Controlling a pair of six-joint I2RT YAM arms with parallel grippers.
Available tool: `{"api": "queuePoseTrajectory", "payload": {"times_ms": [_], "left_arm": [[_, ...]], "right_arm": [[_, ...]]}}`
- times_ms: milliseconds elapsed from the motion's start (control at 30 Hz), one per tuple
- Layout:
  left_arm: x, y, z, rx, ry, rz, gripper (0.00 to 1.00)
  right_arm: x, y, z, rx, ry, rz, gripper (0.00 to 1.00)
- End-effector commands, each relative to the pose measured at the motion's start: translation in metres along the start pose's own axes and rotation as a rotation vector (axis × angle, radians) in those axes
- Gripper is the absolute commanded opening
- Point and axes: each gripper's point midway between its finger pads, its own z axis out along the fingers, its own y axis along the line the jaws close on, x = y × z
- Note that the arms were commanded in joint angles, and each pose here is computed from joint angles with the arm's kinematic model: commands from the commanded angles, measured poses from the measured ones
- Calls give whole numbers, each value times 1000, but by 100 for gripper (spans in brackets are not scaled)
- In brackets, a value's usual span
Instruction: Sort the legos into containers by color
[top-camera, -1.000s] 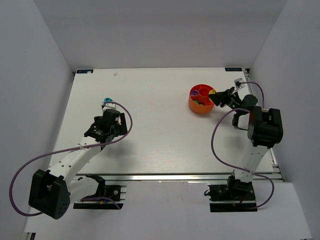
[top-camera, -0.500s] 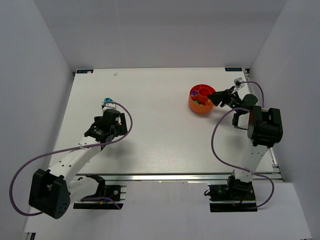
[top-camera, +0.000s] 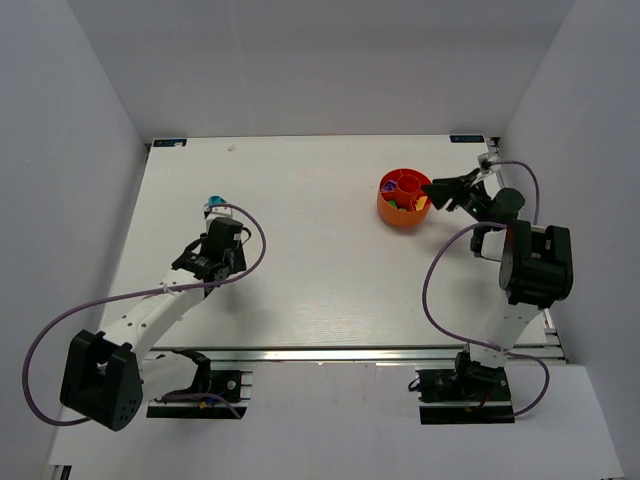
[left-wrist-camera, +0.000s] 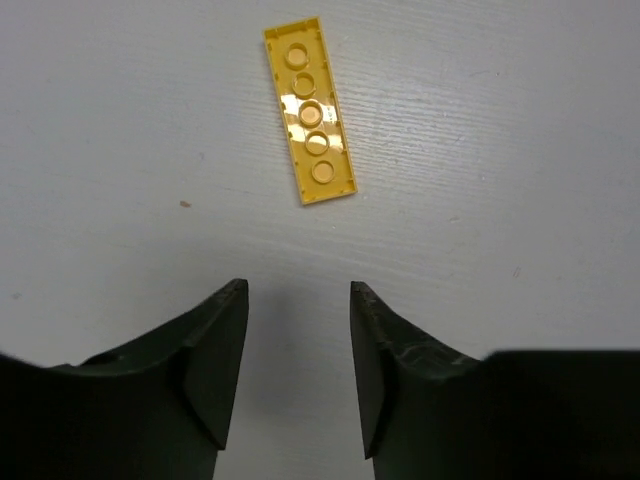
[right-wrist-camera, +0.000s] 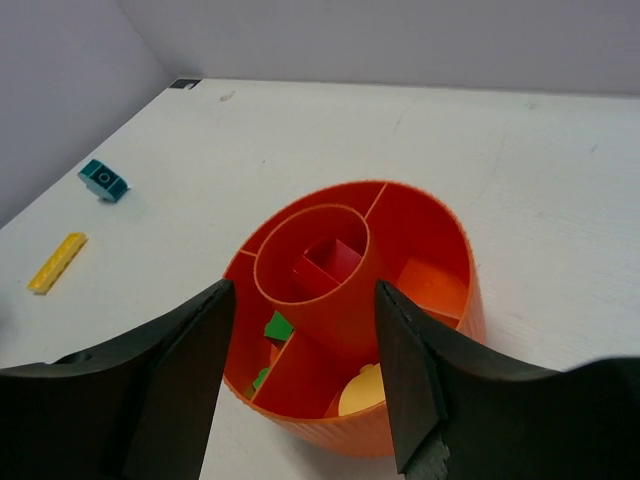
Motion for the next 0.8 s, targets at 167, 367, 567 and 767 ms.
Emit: {"api": "queuePoseTrajectory", "payload": {"times_ms": [167,367,567,767], "left_arm": [[7,1,31,-90,147,-80,67],[0,-14,63,-84,236,-105,84],[-10,-17,99,-114,290,-157,81],[-9,-15,117,-149,324,-182,69]], "right_arm": [[-121,42,-32,172,-70,-502,58],[-126,81,-63,193,61,-544,89],[-114,133,-79,62,101,-449,89],[-111,145,-86,43,99,-425,89]]}}
